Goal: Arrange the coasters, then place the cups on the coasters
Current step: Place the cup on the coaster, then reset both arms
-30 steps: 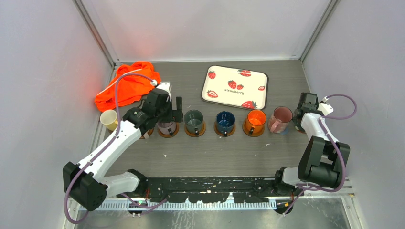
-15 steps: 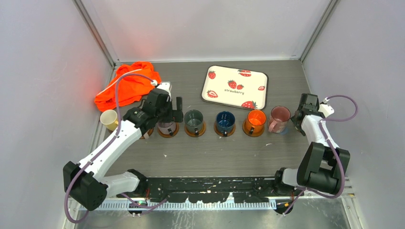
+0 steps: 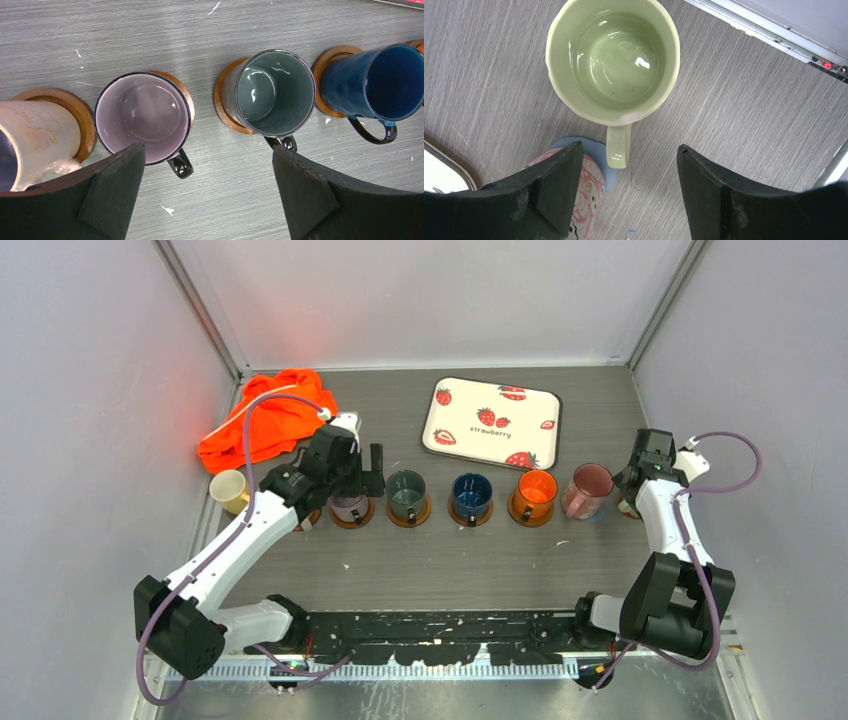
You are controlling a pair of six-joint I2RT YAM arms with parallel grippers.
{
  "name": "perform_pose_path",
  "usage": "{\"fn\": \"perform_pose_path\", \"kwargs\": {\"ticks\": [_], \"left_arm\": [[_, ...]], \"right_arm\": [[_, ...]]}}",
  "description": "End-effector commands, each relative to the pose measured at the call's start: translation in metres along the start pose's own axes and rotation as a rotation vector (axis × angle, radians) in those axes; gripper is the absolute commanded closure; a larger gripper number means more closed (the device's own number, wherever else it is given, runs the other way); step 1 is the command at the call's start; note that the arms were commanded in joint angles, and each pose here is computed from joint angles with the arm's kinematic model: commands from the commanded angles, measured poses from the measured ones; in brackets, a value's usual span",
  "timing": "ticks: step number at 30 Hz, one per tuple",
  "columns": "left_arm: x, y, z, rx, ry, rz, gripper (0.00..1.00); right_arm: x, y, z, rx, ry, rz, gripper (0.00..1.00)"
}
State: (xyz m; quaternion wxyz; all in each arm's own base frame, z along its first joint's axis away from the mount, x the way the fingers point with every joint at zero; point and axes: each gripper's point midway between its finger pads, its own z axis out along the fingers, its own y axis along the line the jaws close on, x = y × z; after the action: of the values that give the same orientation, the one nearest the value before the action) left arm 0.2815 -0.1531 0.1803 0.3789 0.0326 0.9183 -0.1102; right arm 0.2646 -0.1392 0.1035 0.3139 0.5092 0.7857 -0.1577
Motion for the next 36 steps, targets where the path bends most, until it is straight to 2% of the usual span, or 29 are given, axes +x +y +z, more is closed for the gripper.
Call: {"fn": "perform_pose_path", "kwargs": {"ticks": [1,5,10,16,19,23,30,36], "left_arm": [[-0.016,-0.01,-0.005,0.04,-0.055,-0.014,0.0],[-0.017,-0.009,-0.006,0.038,-0.057,-0.014,0.0],[-0.017,-0.009,-0.007,0.035,-0.06,-0.013,0.0],[-0.02,-0.01,-0.008,0.041,-0.067,-0.006,0.0],[-0.022,-0.011,-0.008,0.045,-0.072,0.0,0.0],[-0.029,-0.013,-0.009,0.049,-0.088,0.012,0.0],[-0.044,-0.02,-0.012,0.075,-0.118,0.038,0.0],[-0.062,-0.025,-0.018,0.093,-0.17,0.063,0.0]], "right_arm": [[-0.024,0.001,-0.017,-0.008,-0.065,0.034,0.26],[-0.033,0.004,-0.026,-0.028,-0.079,0.042,0.25],[-0.05,0.015,-0.044,-0.091,-0.105,0.044,0.18],[-0.064,0.042,-0.069,-0.232,-0.101,0.031,0.12],[-0.063,0.061,-0.083,-0.291,-0.1,-0.012,0.05],[-0.056,0.091,-0.107,-0.361,-0.116,-0.095,0.0],[-0.031,0.148,-0.166,-0.554,-0.121,-0.218,0.0],[-0.005,0.178,-0.209,-0.71,-0.086,-0.285,0.0]]}}
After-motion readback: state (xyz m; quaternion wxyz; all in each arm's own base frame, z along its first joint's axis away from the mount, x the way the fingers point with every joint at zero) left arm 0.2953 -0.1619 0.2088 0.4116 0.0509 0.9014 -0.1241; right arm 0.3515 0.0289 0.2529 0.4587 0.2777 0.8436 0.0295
